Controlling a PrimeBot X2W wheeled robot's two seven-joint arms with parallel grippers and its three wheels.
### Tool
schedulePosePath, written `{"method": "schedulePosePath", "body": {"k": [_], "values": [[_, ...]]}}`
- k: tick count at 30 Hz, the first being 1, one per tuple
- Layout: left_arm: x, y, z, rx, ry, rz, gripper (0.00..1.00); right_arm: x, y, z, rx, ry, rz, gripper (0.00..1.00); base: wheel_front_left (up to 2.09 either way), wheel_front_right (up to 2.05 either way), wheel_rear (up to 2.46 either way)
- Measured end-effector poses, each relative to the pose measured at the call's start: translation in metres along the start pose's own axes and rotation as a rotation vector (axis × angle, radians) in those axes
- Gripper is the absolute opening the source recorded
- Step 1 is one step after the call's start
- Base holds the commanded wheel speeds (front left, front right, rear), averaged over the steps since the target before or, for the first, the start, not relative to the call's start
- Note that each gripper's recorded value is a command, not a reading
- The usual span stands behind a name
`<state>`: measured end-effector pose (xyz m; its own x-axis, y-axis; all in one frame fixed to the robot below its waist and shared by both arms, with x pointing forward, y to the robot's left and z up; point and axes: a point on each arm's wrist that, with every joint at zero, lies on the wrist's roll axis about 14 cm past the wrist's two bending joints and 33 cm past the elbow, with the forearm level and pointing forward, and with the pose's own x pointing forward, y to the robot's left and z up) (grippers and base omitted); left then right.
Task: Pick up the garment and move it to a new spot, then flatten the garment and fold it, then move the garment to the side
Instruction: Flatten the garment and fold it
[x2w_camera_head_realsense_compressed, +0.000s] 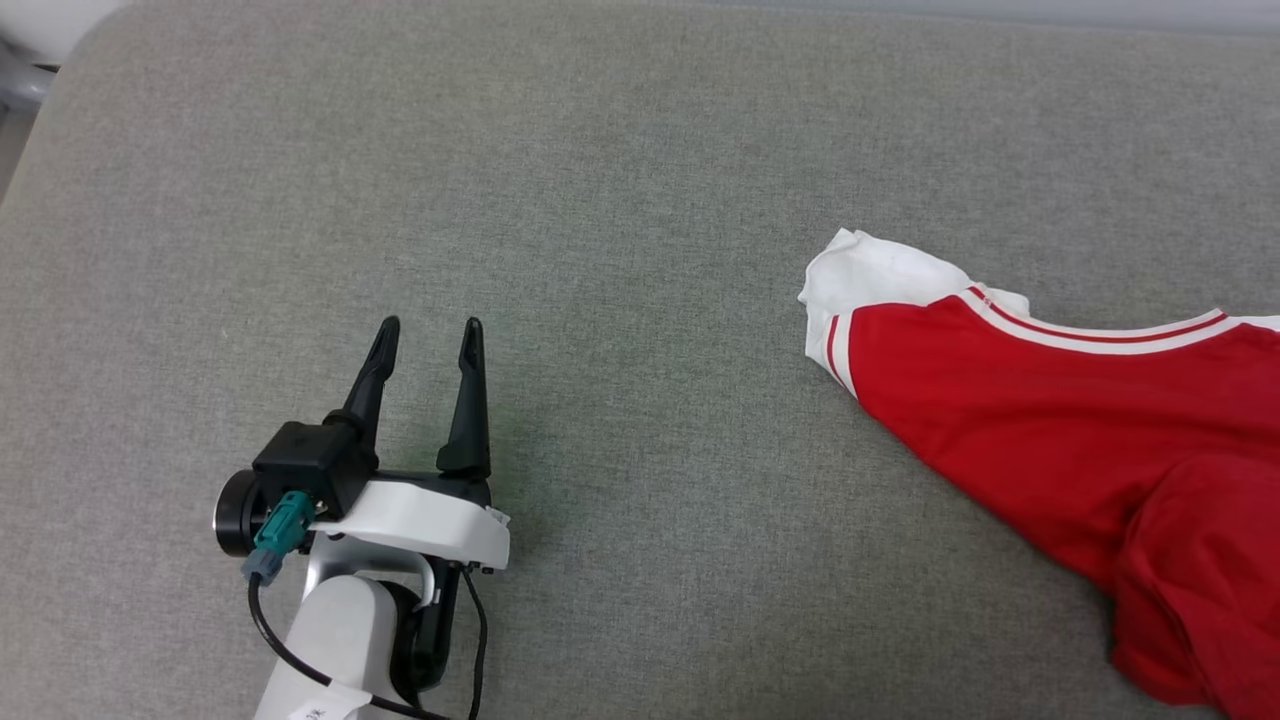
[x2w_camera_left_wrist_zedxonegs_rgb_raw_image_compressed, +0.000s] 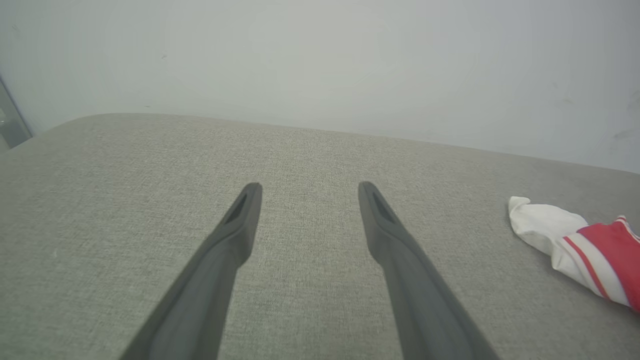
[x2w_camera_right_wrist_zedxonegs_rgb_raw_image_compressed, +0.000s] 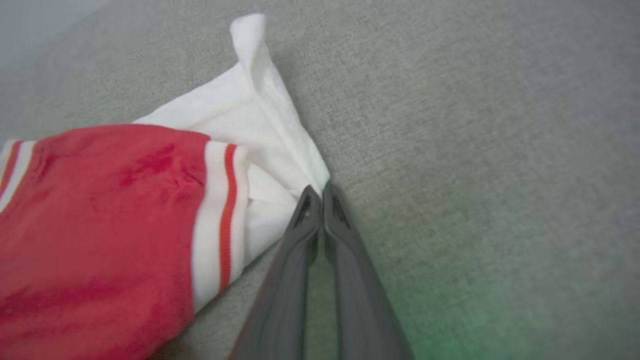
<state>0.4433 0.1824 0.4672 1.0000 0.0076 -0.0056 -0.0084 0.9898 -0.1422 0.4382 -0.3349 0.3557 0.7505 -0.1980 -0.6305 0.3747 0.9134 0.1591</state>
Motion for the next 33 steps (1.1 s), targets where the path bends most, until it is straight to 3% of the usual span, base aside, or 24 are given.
{"method": "schedulePosePath", "body": {"k": [6, 10, 16, 24, 33], "values": [[-0.005, 0.002, 0.007, 0.003, -0.014, 0.005, 1.00, -0.013, 0.005, 0.026, 0.018, -0.189, 0.006, 1.00, 0.00, 0.00, 0.00], [-0.011, 0.001, 0.015, 0.001, -0.030, 0.004, 1.00, -0.033, 0.016, 0.065, -0.040, -0.388, 0.030, 1.00, 0.00, 0.00, 0.00], [-0.022, 0.003, 0.020, 0.004, -0.039, 0.010, 1.00, -0.072, 0.058, 0.083, -0.144, -0.558, 0.122, 1.00, 0.00, 0.00, 0.00], [-0.033, 0.001, 0.028, 0.008, -0.053, 0.001, 1.00, -0.129, 0.111, 0.068, -0.206, -0.631, 0.273, 1.00, 0.00, 0.00, 0.00], [-0.017, -0.024, 0.023, 0.034, 0.002, -0.104, 1.00, -0.170, 0.124, 0.047, -0.225, -0.615, 0.340, 1.00, 0.00, 0.00, 0.00]]}}
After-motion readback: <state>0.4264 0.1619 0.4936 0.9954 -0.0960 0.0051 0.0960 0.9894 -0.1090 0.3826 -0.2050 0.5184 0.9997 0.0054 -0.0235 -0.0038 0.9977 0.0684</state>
